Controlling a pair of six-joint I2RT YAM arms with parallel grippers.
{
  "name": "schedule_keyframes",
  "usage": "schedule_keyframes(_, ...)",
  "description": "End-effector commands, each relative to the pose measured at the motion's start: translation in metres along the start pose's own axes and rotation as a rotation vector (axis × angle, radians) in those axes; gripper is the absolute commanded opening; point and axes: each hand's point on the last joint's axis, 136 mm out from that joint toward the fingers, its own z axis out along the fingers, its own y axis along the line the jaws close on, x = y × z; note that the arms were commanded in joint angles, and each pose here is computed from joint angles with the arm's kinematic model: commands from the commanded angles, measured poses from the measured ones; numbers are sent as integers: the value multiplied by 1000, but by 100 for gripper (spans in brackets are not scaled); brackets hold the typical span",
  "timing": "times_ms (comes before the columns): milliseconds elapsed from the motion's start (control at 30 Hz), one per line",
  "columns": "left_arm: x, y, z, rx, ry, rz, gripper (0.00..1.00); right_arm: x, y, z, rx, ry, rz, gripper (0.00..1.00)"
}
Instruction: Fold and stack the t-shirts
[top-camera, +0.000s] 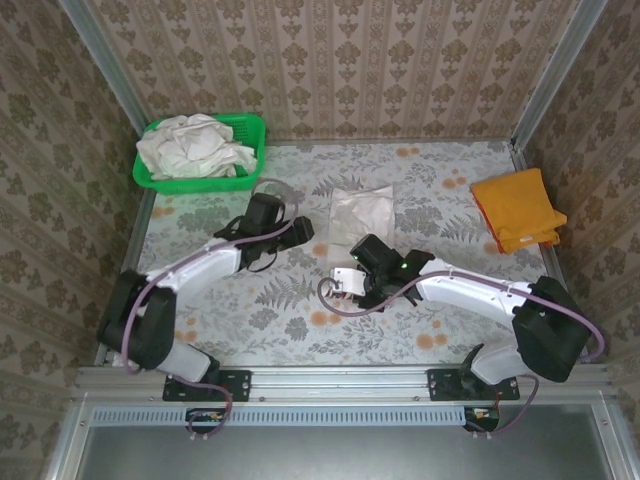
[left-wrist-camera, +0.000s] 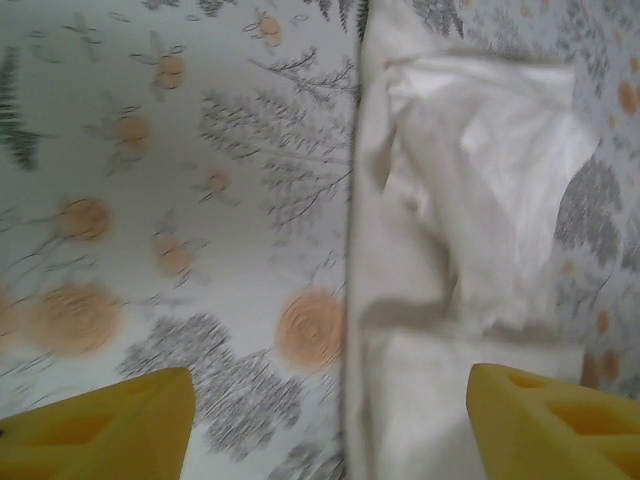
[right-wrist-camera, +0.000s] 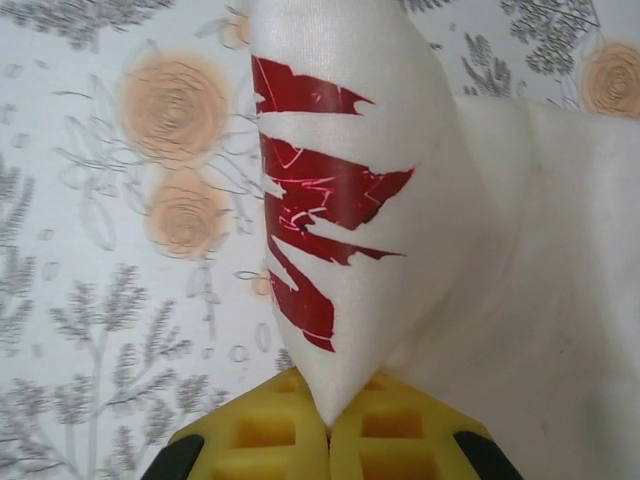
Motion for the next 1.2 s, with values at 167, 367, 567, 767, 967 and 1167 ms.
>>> schedule_keyframes(167,4,-37,61,117,92,-42,45,6,27,-28,-71,-25,55,0)
schedule_keyframes(367,21,-43,94,121,159,-51,29,7,33,-41,-86,-27,60,0)
schedule_keyframes(567,34,-28,110,72,181,-58,22,4,39,-56,-111,-35,55,0)
schedule_keyframes(767,41,-19,114,39,199,-47,13,-2,41,-72,-118,-49,36,0)
schedule_keyframes(967,54,-6,118,12,227,-49,0,-11,15,-78,-38,-37,-40,0)
schedule_keyframes(1167,74,21,123,-58,267,-38,0,-21,-31,-81,12,-16,-73,0)
